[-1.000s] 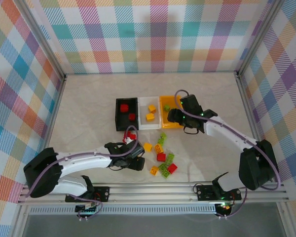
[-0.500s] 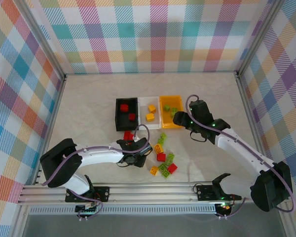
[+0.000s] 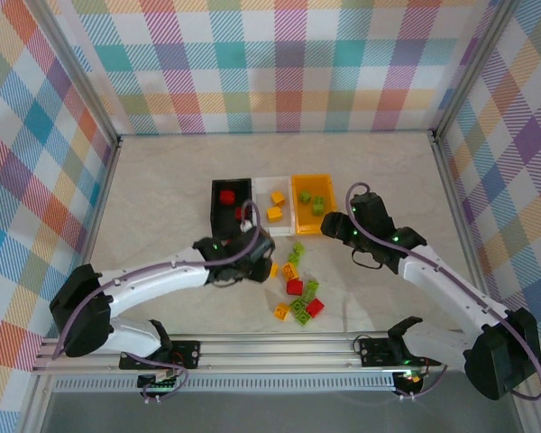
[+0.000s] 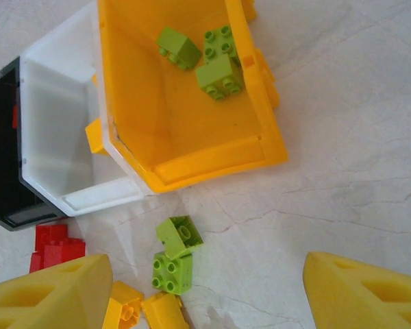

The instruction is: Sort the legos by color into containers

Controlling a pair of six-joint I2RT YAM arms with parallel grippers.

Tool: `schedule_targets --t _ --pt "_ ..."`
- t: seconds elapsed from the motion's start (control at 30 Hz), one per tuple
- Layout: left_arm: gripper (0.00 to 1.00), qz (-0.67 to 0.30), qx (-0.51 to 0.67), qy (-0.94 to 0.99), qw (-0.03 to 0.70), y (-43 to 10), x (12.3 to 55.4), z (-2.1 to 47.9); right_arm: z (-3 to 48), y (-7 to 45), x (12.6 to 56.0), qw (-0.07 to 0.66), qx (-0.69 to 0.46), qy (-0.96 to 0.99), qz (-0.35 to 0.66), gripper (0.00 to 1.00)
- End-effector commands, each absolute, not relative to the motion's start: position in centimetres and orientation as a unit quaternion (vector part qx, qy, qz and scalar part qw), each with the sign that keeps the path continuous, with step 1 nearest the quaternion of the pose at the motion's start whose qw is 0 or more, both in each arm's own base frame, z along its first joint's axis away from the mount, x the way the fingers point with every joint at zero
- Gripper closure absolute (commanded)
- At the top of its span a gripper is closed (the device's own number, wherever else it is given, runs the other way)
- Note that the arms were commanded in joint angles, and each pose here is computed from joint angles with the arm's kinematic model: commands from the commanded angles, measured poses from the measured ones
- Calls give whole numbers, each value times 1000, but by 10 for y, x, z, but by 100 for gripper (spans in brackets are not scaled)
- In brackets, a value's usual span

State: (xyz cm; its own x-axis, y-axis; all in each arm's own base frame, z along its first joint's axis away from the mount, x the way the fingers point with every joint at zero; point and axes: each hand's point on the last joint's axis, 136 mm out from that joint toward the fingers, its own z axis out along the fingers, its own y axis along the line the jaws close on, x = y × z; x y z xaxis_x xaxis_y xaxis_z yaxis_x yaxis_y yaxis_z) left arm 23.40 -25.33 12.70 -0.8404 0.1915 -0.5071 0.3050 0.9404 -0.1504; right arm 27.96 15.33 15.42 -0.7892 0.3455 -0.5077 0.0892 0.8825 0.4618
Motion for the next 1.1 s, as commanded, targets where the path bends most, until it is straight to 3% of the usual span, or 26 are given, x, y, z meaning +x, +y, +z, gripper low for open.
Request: schedule_targets --t 0.0,0.33,0.57,0.8,0.93,1.07 --pt "66 -119 122 943 286 -261 282 158 142 151 270 287 128 926 209 26" --pt "68 -80 78 959 259 -280 401 130 125 151 246 251 104 939 211 26" --pt "53 -64 69 965 246 -288 429 121 100 169 226 215 64 951 213 26" --pt "14 -157 64 941 292 -304 404 198 95 217 238 195 -3 952 236 24" --pt "9 -201 54 925 317 -293 372 239 85 229 258 201 10 952 229 25" --pt "6 -211 44 917 336 -266 323 243 77 243 278 204 8 953 223 28"
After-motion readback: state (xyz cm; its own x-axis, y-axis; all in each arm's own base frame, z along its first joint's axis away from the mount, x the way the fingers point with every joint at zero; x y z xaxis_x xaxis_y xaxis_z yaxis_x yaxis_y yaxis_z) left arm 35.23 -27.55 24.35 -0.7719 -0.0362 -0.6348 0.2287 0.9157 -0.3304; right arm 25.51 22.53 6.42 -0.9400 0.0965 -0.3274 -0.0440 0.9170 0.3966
